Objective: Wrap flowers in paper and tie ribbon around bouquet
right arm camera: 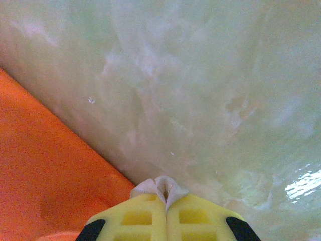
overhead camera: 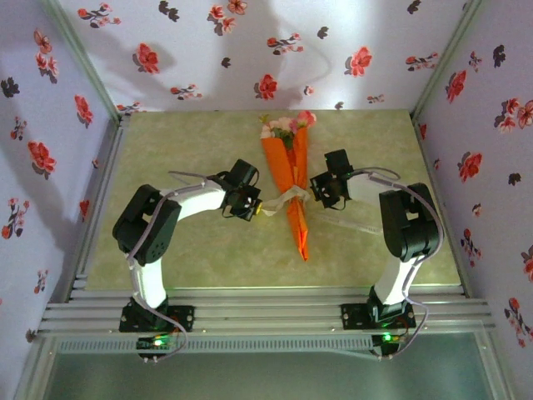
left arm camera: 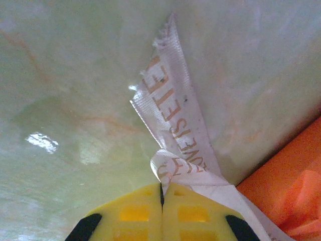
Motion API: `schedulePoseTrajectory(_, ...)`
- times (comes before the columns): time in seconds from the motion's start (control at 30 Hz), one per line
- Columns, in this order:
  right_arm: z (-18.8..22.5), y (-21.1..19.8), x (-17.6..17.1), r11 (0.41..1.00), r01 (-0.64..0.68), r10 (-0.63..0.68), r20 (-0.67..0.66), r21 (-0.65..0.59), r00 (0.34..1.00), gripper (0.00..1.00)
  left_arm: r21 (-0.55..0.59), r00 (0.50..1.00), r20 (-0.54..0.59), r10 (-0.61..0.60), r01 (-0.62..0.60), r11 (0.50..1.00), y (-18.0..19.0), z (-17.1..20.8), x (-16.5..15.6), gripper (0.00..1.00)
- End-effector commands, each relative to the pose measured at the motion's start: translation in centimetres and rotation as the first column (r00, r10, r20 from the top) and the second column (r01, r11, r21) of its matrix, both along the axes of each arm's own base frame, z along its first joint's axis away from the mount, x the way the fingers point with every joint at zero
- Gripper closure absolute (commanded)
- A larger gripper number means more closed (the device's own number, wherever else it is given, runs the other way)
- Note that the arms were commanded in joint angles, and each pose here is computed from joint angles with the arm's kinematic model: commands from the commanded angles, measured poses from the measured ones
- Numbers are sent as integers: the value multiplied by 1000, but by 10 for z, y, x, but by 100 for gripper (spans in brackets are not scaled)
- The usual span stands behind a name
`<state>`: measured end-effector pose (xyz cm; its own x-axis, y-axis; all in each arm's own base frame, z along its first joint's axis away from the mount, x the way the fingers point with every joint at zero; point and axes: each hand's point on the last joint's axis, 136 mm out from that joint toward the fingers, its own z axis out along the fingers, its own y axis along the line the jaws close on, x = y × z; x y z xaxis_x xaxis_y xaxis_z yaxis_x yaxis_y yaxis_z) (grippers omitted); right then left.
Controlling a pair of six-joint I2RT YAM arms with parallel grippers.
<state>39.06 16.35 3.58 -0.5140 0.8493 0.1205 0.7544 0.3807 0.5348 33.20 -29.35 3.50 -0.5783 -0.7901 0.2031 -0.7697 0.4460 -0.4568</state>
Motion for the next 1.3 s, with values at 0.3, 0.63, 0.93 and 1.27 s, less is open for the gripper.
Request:
schedulePoseTrajectory(0.3, 29, -31, 3, 984, 33, -18, 88, -173, 996, 100, 16, 997, 63, -48, 47, 999, 8, 57, -9, 100)
schedulePoseTrajectory(0.63, 31, -54, 4, 950, 39, -8, 102, -310, 995, 100, 13, 998, 55, -39, 38, 999, 17, 63, -15, 100)
schedulePoseTrajectory(0.93, 29, -74, 2, 900, 42, 0, 95, -433, 995, 100, 26, 999, 39, -24, 23, 999, 30, 61, -23, 100)
schedulePoseTrajectory(1.27, 39, -95, -4, 825, 131, -56, 151, -550, 987, 100, 33, 1000, 30, -9, 8, 999, 37, 59, -27, 100)
